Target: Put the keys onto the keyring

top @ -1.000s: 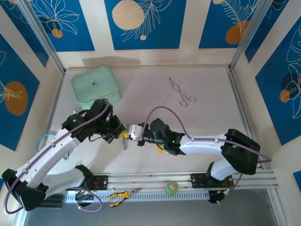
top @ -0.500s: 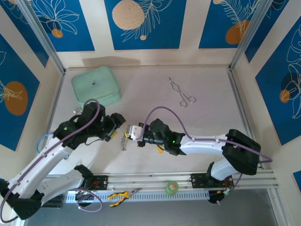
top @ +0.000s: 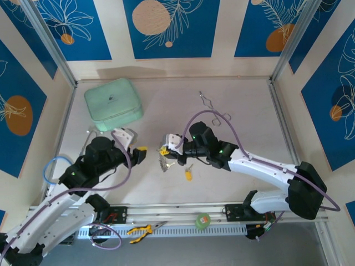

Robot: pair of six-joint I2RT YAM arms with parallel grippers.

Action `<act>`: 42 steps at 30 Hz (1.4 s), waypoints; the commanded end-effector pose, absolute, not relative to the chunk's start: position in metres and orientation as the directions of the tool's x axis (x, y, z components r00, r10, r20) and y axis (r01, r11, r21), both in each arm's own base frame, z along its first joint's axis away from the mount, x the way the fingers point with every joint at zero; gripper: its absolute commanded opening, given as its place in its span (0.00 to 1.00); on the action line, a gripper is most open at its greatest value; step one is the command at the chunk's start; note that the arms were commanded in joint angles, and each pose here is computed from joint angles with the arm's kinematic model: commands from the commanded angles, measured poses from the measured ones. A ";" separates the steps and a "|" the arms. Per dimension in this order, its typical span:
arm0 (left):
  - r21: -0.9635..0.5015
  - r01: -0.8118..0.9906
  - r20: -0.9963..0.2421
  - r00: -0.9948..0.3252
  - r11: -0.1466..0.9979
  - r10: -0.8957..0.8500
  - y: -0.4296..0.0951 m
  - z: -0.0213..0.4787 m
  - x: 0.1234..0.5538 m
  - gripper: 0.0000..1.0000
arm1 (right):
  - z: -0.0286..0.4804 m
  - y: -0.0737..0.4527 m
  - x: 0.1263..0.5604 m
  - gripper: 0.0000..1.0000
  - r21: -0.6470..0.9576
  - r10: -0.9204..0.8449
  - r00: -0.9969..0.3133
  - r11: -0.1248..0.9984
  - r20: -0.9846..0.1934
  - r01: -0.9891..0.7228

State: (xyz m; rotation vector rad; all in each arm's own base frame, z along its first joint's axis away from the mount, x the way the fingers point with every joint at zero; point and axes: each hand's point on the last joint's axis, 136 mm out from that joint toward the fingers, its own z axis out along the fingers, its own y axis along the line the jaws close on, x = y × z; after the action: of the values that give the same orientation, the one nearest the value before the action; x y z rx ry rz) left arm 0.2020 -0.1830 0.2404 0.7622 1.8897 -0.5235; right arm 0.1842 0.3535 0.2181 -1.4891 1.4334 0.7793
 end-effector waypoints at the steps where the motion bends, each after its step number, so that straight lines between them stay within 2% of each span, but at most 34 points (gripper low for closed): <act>1: 0.253 0.881 -0.900 0.063 0.400 0.432 -0.212 0.245 0.176 0.53 | 0.224 0.347 0.159 0.00 -0.124 -0.437 0.134 -0.052 -0.890 -0.991; 3: 0.279 0.913 -0.889 0.128 0.296 0.440 -0.220 0.238 0.163 0.50 | 0.227 0.345 0.157 0.00 -0.121 -0.452 0.140 -0.071 -0.881 -0.990; 6: 0.275 0.923 -0.896 0.144 0.270 0.420 -0.226 0.233 0.162 0.46 | 0.230 0.344 0.154 0.00 -0.116 -0.474 0.145 -0.090 -0.868 -0.989; 9: 0.266 0.937 -0.910 0.168 0.225 0.378 -0.233 0.230 0.155 0.45 | 0.230 0.344 0.155 0.00 -0.124 -0.500 0.154 -0.094 -0.852 -0.988; 20: 0.247 0.946 -0.920 0.162 0.209 0.357 -0.241 0.224 0.158 0.37 | 0.219 0.353 0.153 0.00 -0.193 -0.581 0.238 -0.139 -0.778 -0.971; 26: 0.224 0.958 -0.928 0.153 0.180 0.339 -0.243 0.222 0.152 0.30 | 0.219 0.358 0.151 0.00 -0.212 -0.582 0.265 -0.159 -0.769 -0.964; 29: 0.218 0.961 -0.926 0.148 0.172 0.348 -0.243 0.219 0.151 0.24 | 0.222 0.361 0.150 0.00 -0.221 -0.571 0.275 -0.164 -0.773 -0.961; 35: 0.216 0.965 -0.910 0.144 0.148 0.390 -0.240 0.211 0.147 0.23 | 0.223 0.362 0.149 0.00 -0.224 -0.564 0.280 -0.168 -0.777 -0.960; 37: 0.214 0.967 -0.908 0.144 0.140 0.394 -0.240 0.210 0.146 0.17 | 0.225 0.362 0.148 0.00 -0.227 -0.559 0.284 -0.171 -0.779 -0.959; 40: 0.212 0.969 -0.908 0.147 0.127 0.391 -0.241 0.210 0.144 0.01 | 0.228 0.364 0.146 0.00 -0.226 -0.547 0.282 -0.169 -0.788 -0.959; 42: 0.219 0.968 -0.907 0.155 0.125 0.392 -0.241 0.211 0.145 0.00 | 0.231 0.364 0.147 0.01 -0.229 -0.531 0.274 -0.151 -0.802 -0.962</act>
State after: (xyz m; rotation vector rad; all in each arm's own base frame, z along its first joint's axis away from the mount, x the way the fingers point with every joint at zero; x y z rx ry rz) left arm 0.1502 -0.2411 0.2106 1.4020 1.4180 -0.7112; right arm 0.1504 0.3536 0.2059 -1.8449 1.4441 0.6839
